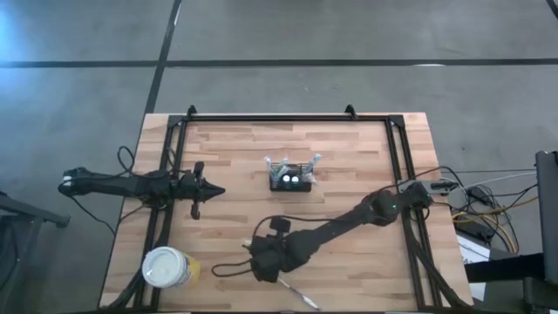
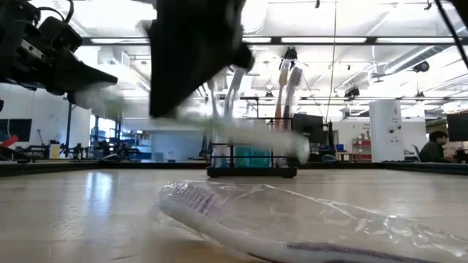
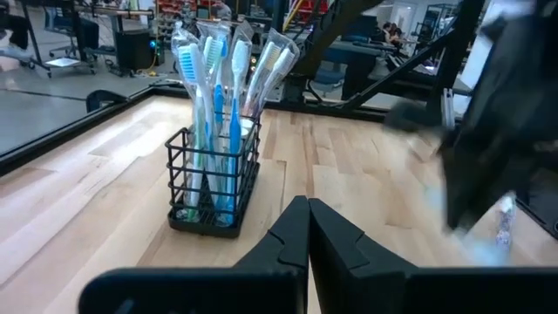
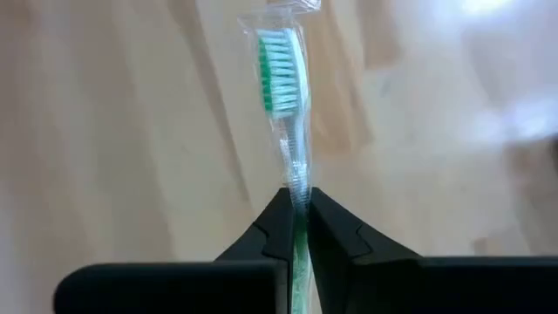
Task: Pick & Place toothbrushing station
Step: Put the green toothbrush into the wire organizer
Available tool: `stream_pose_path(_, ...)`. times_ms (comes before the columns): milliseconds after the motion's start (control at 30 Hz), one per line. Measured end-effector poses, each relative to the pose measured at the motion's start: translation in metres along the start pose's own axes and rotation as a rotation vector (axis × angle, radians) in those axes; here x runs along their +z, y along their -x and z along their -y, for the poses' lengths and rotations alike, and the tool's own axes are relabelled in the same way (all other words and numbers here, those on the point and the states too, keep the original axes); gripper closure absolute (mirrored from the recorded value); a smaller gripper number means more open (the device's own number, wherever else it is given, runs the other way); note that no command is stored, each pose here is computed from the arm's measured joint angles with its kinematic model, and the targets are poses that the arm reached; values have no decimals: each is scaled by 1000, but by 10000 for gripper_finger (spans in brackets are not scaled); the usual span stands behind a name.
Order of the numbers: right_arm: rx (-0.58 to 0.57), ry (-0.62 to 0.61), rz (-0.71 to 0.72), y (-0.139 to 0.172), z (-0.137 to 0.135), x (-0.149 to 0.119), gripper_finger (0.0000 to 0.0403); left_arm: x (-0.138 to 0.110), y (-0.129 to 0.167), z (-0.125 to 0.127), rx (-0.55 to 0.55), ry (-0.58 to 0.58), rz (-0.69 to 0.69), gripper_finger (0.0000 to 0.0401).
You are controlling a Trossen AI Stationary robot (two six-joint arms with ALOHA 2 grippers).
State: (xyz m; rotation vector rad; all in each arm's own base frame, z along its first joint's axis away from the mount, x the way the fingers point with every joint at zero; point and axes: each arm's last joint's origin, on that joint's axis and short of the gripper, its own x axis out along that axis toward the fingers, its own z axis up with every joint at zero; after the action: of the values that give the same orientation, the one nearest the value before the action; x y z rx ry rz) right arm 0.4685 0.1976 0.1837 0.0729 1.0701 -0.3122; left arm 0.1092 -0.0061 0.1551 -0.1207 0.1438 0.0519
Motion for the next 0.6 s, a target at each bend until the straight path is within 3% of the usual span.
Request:
stream_pose_path(233, -45, 74, 198, 66, -13, 0, 389, 0, 0, 0, 8, -14, -7, 396)
stream_pose_path(367, 20, 185, 336, 112, -26, -3, 389, 2, 1, 0, 11, -29, -8, 396)
stream_pose_path(600, -33, 321, 473, 159, -30, -14, 390, 1, 1, -2, 78, -56, -15, 396)
